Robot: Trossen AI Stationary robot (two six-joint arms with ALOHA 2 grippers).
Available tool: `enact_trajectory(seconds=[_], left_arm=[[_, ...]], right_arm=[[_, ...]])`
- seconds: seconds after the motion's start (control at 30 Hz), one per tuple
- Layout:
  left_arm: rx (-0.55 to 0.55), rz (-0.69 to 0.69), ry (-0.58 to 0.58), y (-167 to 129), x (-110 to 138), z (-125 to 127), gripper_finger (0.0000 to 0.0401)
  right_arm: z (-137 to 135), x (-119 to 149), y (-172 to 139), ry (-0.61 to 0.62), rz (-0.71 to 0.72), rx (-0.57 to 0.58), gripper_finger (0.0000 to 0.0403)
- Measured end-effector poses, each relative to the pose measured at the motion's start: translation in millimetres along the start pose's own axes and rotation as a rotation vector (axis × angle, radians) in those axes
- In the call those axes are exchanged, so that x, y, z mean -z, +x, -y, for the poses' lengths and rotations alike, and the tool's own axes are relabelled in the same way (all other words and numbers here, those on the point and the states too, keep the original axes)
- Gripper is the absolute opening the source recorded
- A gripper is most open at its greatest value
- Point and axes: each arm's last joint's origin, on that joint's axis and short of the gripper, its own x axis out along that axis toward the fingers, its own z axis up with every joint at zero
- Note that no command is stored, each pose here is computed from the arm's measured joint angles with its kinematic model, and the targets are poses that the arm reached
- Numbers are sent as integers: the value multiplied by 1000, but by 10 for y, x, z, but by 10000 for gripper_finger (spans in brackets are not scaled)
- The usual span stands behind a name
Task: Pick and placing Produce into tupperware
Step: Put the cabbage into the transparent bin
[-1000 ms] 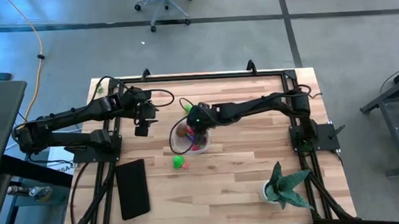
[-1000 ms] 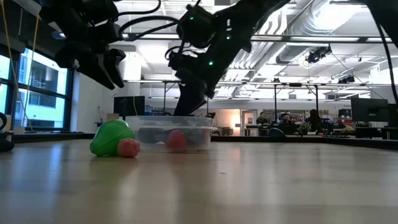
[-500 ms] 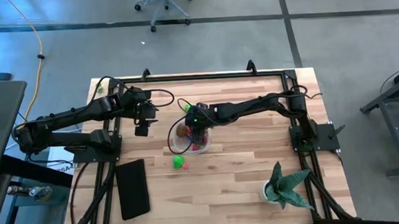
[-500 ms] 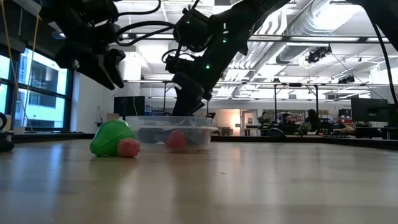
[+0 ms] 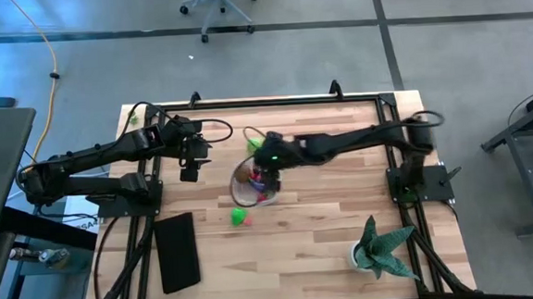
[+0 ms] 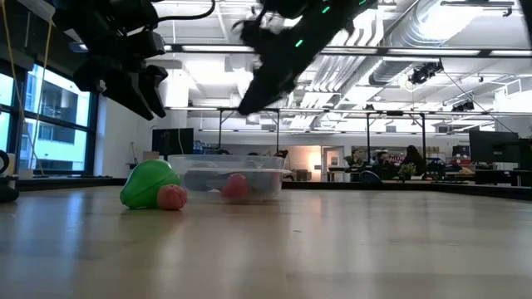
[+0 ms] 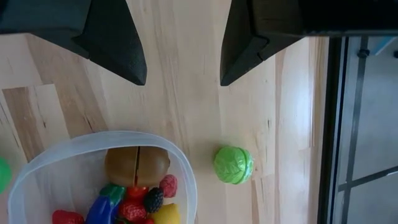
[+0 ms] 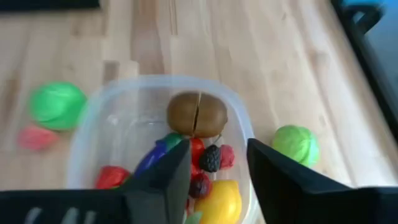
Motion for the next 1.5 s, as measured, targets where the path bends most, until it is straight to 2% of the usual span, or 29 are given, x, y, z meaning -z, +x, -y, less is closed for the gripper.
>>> enact_trajectory(seconds=[0.13, 0.27, 0.43, 0.6, 0.87, 1.5], left_arm=[[0, 0, 0, 0, 0, -1, 193], [0, 0, 0, 0, 0, 0, 193], [0, 0, 0, 0, 0, 0, 193], [0, 0, 0, 0, 0, -1, 193], [0, 0, 0, 0, 0, 0, 193], [0, 0, 0, 0, 1, 0, 193]], right_arm=[[35, 149, -416, 21, 106, 15, 114], [83, 494, -771, 57, 160, 32, 86], [115, 803, -1206, 126, 232, 28, 79], [113, 1031, -1492, 140, 315, 23, 79], [105, 1249, -1590, 141, 331, 22, 79], [103, 1256, -1579, 140, 326, 22, 79]])
